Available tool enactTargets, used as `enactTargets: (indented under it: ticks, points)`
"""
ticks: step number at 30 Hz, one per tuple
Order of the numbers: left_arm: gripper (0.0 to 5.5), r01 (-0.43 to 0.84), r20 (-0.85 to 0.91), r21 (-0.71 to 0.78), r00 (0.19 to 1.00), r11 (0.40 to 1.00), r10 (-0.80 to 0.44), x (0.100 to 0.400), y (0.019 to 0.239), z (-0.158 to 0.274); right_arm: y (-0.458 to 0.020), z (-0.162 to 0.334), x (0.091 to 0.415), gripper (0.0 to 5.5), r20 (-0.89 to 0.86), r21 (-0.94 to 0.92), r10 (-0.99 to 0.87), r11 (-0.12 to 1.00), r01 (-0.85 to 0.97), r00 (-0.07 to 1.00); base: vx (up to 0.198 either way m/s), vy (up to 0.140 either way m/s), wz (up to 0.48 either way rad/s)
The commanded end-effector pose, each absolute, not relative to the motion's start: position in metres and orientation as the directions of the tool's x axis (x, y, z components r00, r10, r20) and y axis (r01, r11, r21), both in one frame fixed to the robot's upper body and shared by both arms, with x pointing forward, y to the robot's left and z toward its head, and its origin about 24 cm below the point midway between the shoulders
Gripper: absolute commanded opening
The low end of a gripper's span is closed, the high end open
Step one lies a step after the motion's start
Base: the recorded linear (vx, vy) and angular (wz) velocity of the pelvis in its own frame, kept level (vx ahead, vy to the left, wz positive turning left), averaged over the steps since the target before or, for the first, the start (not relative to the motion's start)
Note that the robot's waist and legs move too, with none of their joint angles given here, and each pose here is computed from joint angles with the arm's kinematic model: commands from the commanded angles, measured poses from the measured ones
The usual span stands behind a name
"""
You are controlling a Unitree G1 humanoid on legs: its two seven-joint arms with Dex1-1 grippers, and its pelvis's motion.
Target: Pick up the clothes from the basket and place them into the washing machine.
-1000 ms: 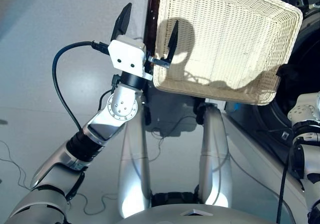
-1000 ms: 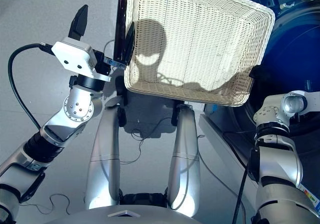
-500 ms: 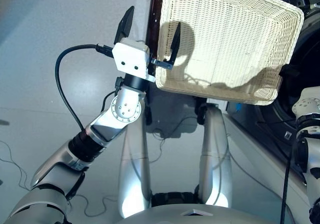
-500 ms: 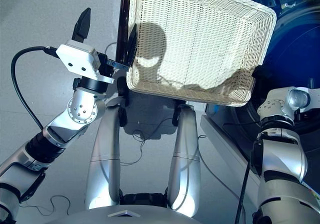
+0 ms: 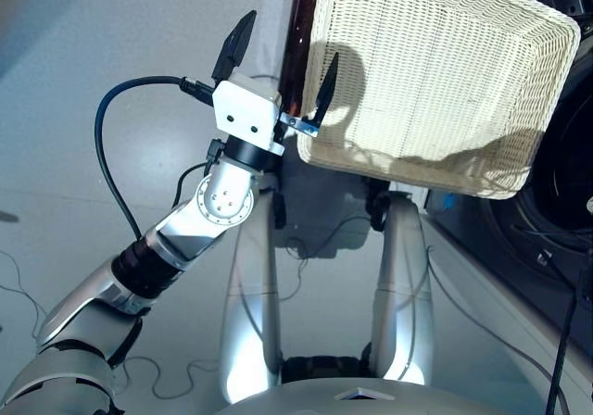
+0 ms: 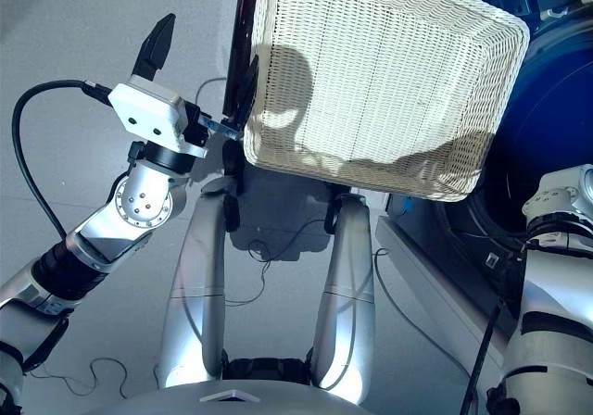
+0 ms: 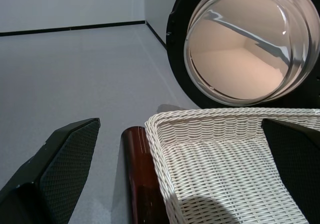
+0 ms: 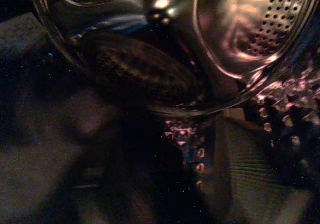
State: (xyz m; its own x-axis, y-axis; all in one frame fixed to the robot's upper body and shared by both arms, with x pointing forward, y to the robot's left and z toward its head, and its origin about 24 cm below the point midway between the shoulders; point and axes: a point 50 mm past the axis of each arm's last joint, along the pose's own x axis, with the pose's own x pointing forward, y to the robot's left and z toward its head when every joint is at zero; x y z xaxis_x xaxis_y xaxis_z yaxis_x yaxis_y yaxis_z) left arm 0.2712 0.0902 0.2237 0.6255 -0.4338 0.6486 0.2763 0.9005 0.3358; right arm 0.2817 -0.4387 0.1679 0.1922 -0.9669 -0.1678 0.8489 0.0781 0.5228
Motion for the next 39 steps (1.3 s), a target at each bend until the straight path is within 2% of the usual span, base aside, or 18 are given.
enactTargets:
  ticks: [1,3,4,6,8,11,13,16,19,20,21,24,26,31,32,34,36,39]
  points:
    - [5.5,0.371,0.769,0.254,0.483,0.893,-0.419,0.244,0.078,0.246,-0.452,0.221,0.268,5.5,0.041,0.667,-0.989,0.135,0.733,0.145,0.0,0.0,0.0]
    - [5.5,0.362,0.773,0.248,0.484,0.898,-0.409,0.245,0.079,0.247,-0.442,0.218,0.276,5.5,0.052,0.68,-0.984,0.159,0.716,0.17,0.0,0.0,0.0]
    - [5.5,0.355,0.784,0.238,0.48,0.904,-0.395,0.245,0.079,0.25,-0.429,0.216,0.286,5.5,0.088,0.694,-0.971,0.219,0.686,0.221,0.0,0.0,0.0]
    - [5.5,0.354,0.781,0.231,0.488,0.906,-0.39,0.245,0.079,0.248,-0.42,0.211,0.29,5.5,0.099,0.703,-0.967,0.234,0.672,0.234,0.0,0.0,0.0]
    - [5.5,0.353,0.787,0.213,0.491,0.911,-0.374,0.246,0.08,0.248,-0.397,0.204,0.303,5.5,0.145,0.71,-0.939,0.318,0.629,0.311,0.0,0.0,0.0]
    - [5.5,0.354,0.786,0.2,0.5,0.914,-0.365,0.247,0.08,0.247,-0.38,0.197,0.309,5.5,0.167,0.71,-0.919,0.363,0.603,0.357,0.0,0.0,0.0]
    - [5.5,0.352,0.783,0.179,0.514,0.919,-0.349,0.249,0.08,0.246,-0.351,0.187,0.317,5.5,0.216,0.706,-0.87,0.453,0.545,0.443,0.0,0.0,0.0]
    - [5.5,0.343,0.779,0.176,0.525,0.923,-0.344,0.25,0.081,0.244,-0.332,0.177,0.318,5.5,0.232,0.698,-0.84,0.495,0.517,0.491,0.0,0.0,0.0]
    - [5.5,0.338,0.763,0.163,0.552,0.927,-0.335,0.254,0.081,0.239,-0.275,0.154,0.319,5.5,0.287,0.664,-0.693,0.641,0.384,0.661,0.0,0.0,0.0]
    - [5.5,0.337,0.762,0.163,0.554,0.927,-0.335,0.254,0.081,0.239,-0.274,0.153,0.318,5.5,0.285,0.663,-0.693,0.641,0.386,0.662,0.0,0.0,0.0]
    - [5.5,0.335,0.754,0.16,0.566,0.928,-0.334,0.256,0.081,0.237,-0.251,0.144,0.315,5.5,0.308,0.642,-0.601,0.703,0.305,0.737,0.0,0.0,0.0]
    - [5.5,0.339,0.743,0.161,0.576,0.927,-0.34,0.258,0.082,0.234,-0.215,0.126,0.312,5.5,0.312,0.604,-0.422,0.779,0.165,0.851,0.0,0.0,0.0]
    - [5.5,0.34,0.737,0.18,0.575,0.923,-0.355,0.258,0.084,0.232,-0.195,0.117,0.309,5.5,0.324,0.502,-0.246,0.863,0.055,0.914,0.0,0.0,0.0]
    - [5.5,0.387,0.669,0.192,0.62,0.902,-0.409,0.265,0.088,0.214,-0.163,0.082,0.303,5.5,0.189,0.211,0.169,0.955,-0.208,0.967,0.011,-0.001,-0.019]
    - [5.5,0.446,0.64,0.118,0.649,0.887,-0.412,0.268,0.088,0.205,-0.161,0.07,0.3,5.5,0.133,0.207,0.208,0.95,-0.232,0.969,0.068,-0.01,-0.11]
    - [5.5,0.476,0.591,0.028,0.701,0.879,-0.398,0.274,0.092,0.192,-0.156,0.054,0.295,5.5,0.059,0.153,0.276,0.947,-0.282,0.959,0.081,0.001,-0.092]
    - [5.5,0.484,0.521,-0.074,0.764,0.872,-0.38,0.281,0.098,0.172,-0.159,0.033,0.287,5.5,-0.038,0.097,0.314,0.946,-0.309,0.949,0.112,-0.003,-0.045]
    - [5.5,0.469,0.428,-0.215,0.834,0.857,-0.349,0.288,0.105,0.144,-0.172,0.004,0.279,5.5,-0.159,0.085,0.273,0.961,-0.262,0.949,0.133,-0.005,0.0]
